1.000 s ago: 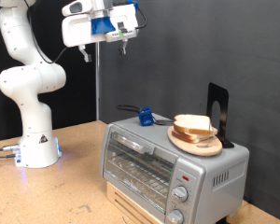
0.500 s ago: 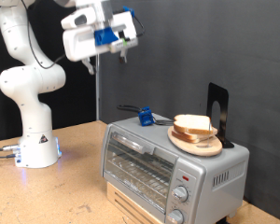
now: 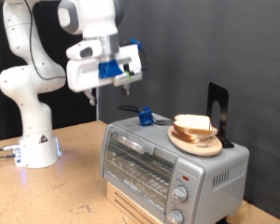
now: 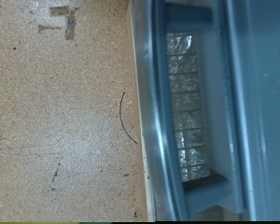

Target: Make a piece of toast with the oven

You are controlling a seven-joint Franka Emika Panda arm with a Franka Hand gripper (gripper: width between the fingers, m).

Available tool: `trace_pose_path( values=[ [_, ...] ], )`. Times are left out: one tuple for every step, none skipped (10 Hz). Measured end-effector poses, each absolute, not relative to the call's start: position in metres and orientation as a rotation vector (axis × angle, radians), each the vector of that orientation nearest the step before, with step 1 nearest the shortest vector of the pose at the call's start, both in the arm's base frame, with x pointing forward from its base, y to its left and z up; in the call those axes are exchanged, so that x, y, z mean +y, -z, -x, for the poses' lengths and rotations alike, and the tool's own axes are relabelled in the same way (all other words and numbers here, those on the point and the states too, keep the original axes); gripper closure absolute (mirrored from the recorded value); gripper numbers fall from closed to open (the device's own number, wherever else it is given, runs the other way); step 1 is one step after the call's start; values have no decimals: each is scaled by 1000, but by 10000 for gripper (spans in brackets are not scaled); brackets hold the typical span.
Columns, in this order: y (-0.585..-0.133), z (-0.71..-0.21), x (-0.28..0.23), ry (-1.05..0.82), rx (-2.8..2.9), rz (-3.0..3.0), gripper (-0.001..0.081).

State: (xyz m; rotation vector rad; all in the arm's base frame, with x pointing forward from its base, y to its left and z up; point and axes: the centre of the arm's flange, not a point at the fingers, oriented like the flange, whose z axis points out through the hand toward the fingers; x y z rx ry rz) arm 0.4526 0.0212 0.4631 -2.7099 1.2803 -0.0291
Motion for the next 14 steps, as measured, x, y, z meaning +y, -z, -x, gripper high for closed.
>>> trace_pose_path(
  values=[
    [-456, -456, 19, 36, 1298, 2703, -3],
    [-454, -458, 19, 42, 1309, 2697, -3],
    [-454, -458, 19, 43, 1306, 2699, -3],
    [-455, -458, 20, 47, 1199, 2711, -3],
    [-456, -456, 17, 50, 1096, 2714, -3],
    [-452, -453, 13, 48, 1056, 2718, -3],
    [-442, -450, 12, 29, 1059, 2724, -3],
    [-432, -449, 11, 19, 1068, 2727, -3],
    [-420, -449, 10, 17, 1079, 2730, -3],
    [-409, -450, 10, 20, 1093, 2731, -3],
    [-397, -452, 10, 28, 1115, 2729, -3],
    [-385, -454, 12, 33, 1127, 2737, -3],
    [-372, -455, 14, 33, 1127, 2752, -3],
    [-362, -455, 16, 34, 1124, 2763, -3]
  ],
)
